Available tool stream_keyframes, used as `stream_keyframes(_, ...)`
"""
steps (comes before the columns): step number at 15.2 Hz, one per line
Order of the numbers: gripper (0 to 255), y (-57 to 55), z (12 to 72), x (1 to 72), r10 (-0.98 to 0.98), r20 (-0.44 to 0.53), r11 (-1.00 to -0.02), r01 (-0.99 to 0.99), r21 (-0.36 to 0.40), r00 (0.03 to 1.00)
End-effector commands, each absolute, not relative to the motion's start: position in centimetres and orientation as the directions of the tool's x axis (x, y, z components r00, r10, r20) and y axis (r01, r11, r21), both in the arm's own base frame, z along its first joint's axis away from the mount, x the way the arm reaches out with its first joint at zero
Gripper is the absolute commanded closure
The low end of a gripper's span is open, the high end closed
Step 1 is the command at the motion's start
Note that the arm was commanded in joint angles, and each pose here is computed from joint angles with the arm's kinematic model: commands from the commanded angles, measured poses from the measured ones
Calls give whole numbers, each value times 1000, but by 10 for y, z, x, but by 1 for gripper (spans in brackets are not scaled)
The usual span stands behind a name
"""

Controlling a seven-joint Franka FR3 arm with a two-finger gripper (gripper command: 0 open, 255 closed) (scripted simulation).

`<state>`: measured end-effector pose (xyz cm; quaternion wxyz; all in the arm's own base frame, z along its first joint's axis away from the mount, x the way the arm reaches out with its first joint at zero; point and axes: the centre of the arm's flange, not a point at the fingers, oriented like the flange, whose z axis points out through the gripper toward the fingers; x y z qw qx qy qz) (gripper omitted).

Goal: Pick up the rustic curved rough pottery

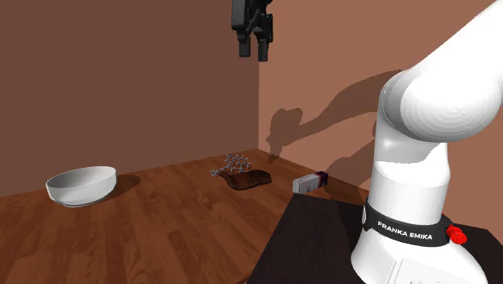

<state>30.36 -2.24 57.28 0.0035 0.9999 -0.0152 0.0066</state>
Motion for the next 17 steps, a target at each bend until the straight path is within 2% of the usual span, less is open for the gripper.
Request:
stream_keyframes(1,0,-22,573,304,-30,13,-1000,-30,7,999)
stream_keyframes(9,0,-9,489,380,-160,-30,-973,-153,170,987)
stream_keyframes(17,0,-19,400,452,-293,-51,-907,-260,333,955)
